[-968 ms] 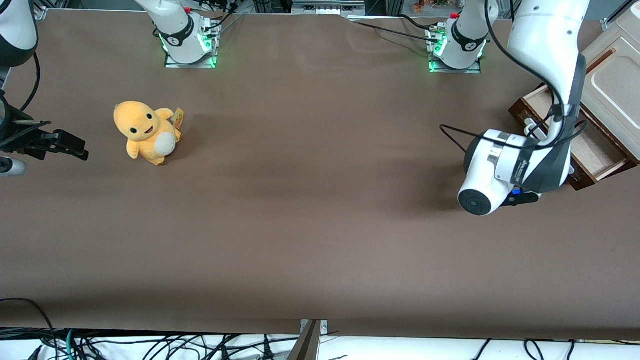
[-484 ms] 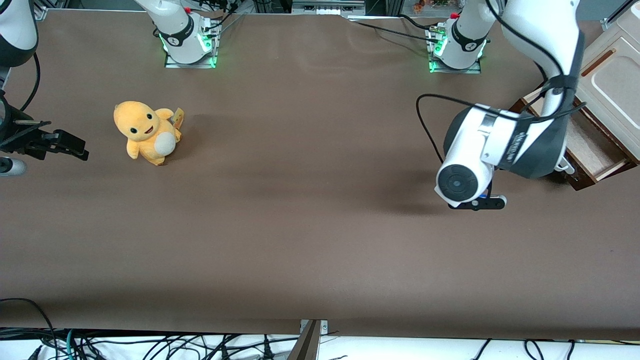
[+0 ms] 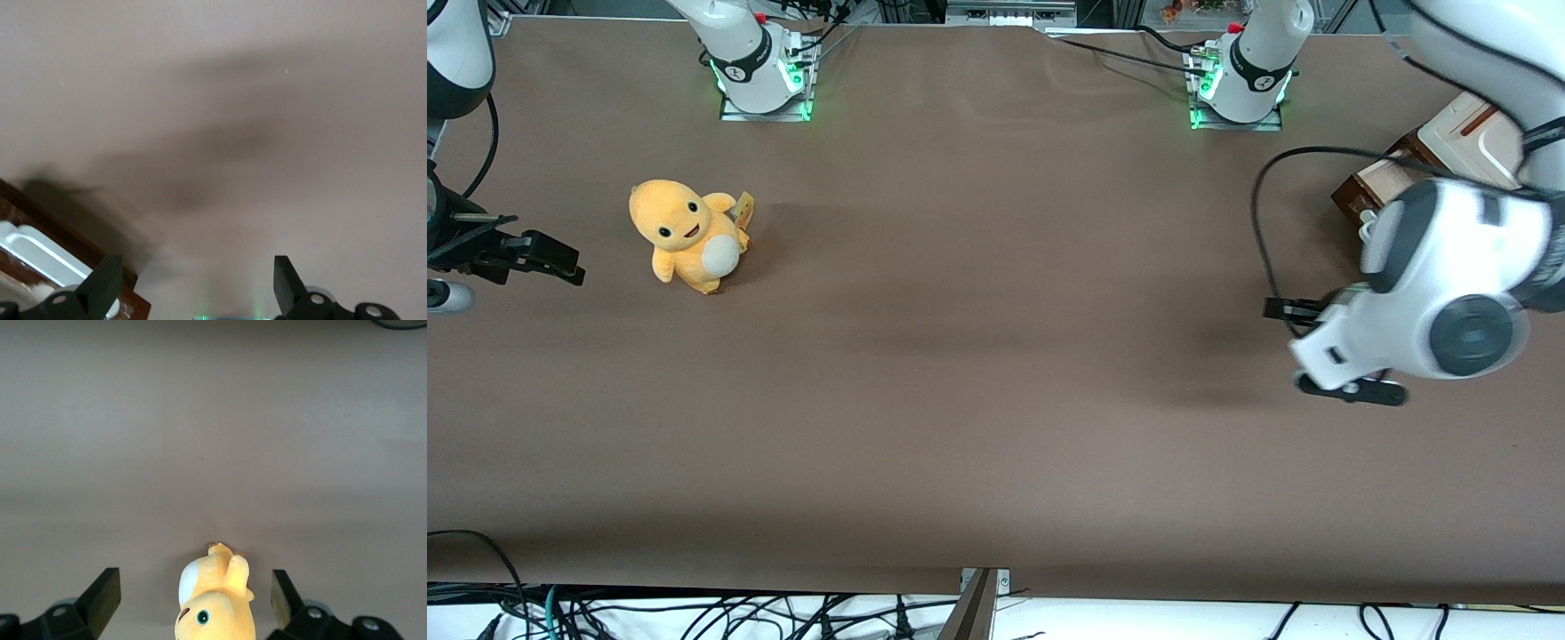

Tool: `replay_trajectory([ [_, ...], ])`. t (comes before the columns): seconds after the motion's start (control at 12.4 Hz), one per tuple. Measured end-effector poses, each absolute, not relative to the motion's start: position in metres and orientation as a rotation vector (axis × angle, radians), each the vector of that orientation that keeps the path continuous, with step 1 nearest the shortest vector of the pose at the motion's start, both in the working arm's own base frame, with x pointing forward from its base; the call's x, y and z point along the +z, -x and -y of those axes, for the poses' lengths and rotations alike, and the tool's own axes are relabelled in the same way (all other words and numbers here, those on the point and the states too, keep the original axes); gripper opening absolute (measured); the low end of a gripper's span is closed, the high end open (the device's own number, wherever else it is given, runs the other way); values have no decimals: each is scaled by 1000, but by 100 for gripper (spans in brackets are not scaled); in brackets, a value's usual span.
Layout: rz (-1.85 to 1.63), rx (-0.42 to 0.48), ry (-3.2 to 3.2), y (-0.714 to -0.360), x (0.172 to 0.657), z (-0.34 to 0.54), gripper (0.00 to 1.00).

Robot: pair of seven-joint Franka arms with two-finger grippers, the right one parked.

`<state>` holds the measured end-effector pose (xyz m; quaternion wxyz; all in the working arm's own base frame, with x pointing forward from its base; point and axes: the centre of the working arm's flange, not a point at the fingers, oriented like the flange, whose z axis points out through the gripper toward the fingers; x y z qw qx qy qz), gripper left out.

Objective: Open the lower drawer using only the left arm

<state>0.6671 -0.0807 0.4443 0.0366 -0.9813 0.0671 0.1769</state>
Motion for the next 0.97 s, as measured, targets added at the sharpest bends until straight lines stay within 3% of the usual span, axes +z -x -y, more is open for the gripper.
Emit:
replay_trajectory([
  [0.32, -233, 370, 3046, -649, 498, 92, 100],
  [0.65, -206, 111, 3042, -614, 543, 84, 100],
  [0.97, -130, 35, 3097, -600, 553, 69, 100],
])
